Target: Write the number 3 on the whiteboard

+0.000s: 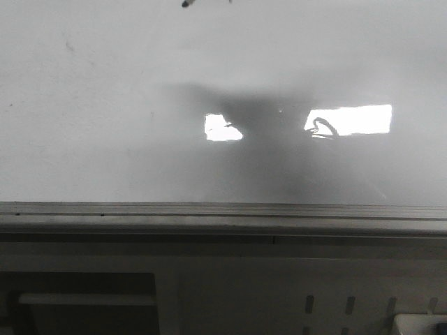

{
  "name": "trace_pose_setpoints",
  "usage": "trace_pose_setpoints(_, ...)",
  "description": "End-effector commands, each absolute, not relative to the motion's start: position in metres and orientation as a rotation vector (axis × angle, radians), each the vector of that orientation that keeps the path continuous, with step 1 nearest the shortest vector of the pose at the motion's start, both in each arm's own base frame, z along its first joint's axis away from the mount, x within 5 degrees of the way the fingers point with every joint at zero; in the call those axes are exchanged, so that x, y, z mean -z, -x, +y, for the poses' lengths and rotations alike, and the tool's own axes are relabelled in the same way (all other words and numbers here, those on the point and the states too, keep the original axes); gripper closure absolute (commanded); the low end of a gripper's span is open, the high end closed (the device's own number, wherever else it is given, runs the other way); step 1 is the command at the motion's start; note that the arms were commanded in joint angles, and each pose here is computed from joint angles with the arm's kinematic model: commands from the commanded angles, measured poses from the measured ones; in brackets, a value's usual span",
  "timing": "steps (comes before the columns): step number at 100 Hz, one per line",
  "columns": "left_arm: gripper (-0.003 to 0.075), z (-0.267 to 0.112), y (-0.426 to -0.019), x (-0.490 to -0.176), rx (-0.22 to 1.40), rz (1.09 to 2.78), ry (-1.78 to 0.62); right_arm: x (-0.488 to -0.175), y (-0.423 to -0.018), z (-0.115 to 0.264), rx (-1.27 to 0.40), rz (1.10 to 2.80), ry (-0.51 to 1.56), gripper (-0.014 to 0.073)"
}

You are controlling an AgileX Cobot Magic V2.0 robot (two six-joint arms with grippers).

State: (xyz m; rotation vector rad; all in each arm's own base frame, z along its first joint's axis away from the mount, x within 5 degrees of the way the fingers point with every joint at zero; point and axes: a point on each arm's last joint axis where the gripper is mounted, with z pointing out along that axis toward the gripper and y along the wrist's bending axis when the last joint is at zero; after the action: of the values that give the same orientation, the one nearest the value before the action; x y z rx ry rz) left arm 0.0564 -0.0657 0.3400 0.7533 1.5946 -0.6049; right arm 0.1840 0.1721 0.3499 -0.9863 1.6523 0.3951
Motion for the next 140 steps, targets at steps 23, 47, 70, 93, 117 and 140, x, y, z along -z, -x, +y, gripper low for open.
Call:
trace_pose_setpoints(23,0.0741,-0.064,-0.060,-0.349,0.639,1.535,-0.641,-0.349,-0.203,0.177,-0.334,1.609,0.893,0.0658)
trace_pose_setpoints(47,0.0741,-0.064,-0.060,-0.350,0.637,1.528,-0.634,-0.334,-0.213,0.185,-0.323,1.656,0.913,0.0658)
trace_pose_setpoints(70,0.0741,-0.064,-0.060,-0.350,0.638,1.528,-0.634,-0.329,-0.218,0.187,-0.310,1.666,0.905,0.0658)
trace_pose_setpoints(93,0.0741,-0.064,-0.060,-0.350,0.638,1.530,-0.635,-0.327,-0.228,0.176,-0.277,1.693,0.867,0.0658)
trace_pose_setpoints(117,0.0741,-0.064,-0.060,-0.349,0.639,1.534,-0.639,-0.330,-0.228,0.166,-0.270,1.717,0.861,0.0657)
trace_pose_setpoints(140,0.0741,-0.064,-0.060,-0.349,0.638,1.533,-0.640,-0.337,-0.221,0.162,-0.280,1.703,0.875,0.0644)
